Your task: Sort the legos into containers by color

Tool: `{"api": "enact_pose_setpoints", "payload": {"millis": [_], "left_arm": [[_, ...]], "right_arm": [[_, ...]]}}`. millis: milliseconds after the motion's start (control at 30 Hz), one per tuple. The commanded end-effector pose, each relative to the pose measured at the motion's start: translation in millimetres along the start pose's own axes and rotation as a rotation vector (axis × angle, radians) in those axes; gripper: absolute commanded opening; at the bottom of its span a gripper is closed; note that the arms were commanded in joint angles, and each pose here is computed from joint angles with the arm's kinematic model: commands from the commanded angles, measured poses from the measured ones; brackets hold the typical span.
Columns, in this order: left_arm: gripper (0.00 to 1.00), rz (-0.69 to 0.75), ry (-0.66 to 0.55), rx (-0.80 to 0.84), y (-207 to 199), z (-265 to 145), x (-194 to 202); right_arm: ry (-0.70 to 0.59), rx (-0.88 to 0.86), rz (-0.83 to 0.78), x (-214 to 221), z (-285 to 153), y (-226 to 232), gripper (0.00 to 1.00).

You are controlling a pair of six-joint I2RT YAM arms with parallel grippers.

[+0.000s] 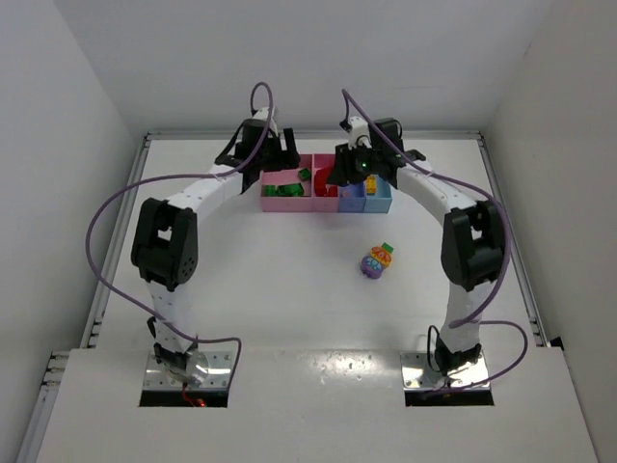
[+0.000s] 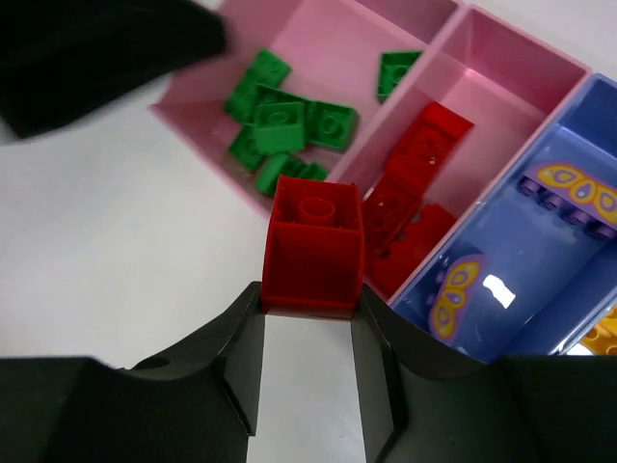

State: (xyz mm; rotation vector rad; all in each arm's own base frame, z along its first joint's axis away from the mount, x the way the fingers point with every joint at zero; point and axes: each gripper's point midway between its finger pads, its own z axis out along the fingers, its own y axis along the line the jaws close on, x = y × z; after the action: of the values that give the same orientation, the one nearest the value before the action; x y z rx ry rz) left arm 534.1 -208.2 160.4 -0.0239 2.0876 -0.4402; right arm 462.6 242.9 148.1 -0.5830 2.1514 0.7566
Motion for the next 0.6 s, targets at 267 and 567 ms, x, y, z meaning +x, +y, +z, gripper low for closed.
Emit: {"api": "enact_pose_setpoints", "payload": {"millis": [267, 567], "left_arm": [[0.86, 0.116, -0.133, 0.142, -43, -84, -51], [0.85, 0.154, 0.005, 0.258, -73, -112, 22]], "right_arm": [[-0.019, 0.079, -0.066, -19, 40, -27, 0.5], [-0.105, 0.135, -0.101, -48, -14, -17, 0.81]]}}
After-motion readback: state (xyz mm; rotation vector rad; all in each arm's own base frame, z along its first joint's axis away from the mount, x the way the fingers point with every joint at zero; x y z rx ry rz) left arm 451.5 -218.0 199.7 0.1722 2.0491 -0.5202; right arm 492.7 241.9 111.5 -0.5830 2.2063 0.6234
